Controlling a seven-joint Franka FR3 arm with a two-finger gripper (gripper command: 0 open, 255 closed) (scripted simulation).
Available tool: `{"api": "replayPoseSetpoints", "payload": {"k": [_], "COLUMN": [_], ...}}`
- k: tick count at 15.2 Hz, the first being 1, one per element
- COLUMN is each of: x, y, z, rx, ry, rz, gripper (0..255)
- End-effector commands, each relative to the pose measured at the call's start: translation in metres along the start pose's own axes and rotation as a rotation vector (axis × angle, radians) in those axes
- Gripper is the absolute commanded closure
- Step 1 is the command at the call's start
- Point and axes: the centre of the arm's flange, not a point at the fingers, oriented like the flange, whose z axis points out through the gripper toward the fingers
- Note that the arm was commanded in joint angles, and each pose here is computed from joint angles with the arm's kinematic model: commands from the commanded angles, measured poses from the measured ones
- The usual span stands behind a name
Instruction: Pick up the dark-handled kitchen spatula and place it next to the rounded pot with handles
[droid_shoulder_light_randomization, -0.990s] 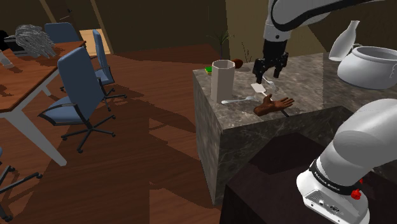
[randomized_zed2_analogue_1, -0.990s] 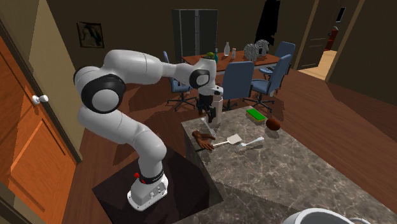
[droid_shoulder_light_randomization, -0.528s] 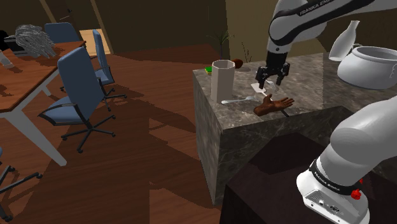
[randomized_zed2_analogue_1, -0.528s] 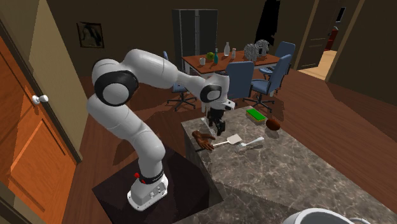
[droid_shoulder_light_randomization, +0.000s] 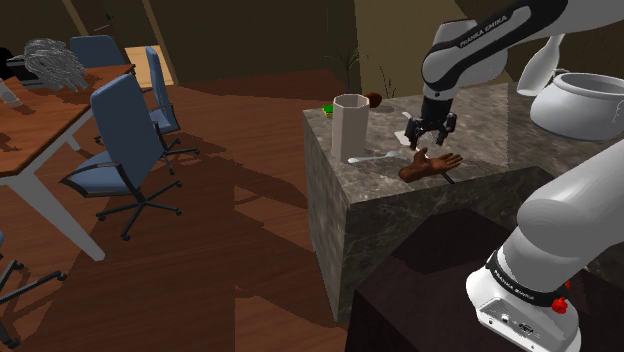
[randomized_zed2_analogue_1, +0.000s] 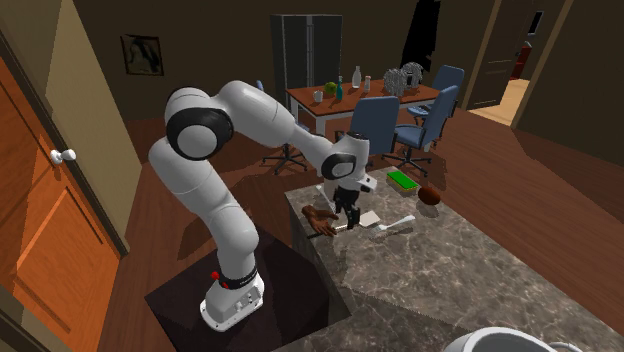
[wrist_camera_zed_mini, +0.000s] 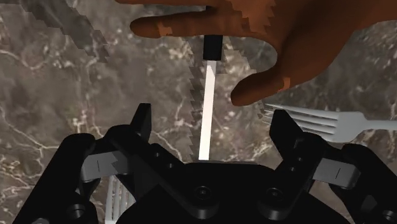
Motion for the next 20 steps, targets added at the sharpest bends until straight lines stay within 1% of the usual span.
{"api": "replayPoseSetpoints", "payload": {"k": [1,2,10,11,20], "x": [0.0001,0.0001,0.0001,0.0001,0.0001], "y": [0.0006,0.0006,0.0006,0.0012,0.0006], "z": [0.0104,0.0187,0.0187,0.018,0.0187], "rx": [0.0,0.0,0.0,0.0,0.0], "ry": [0.001,0.001,0.001,0.001,0.001], "rz": [0.0,0.0,0.0,0.001,0.0], "gripper": [0,0,0,255,255]}}
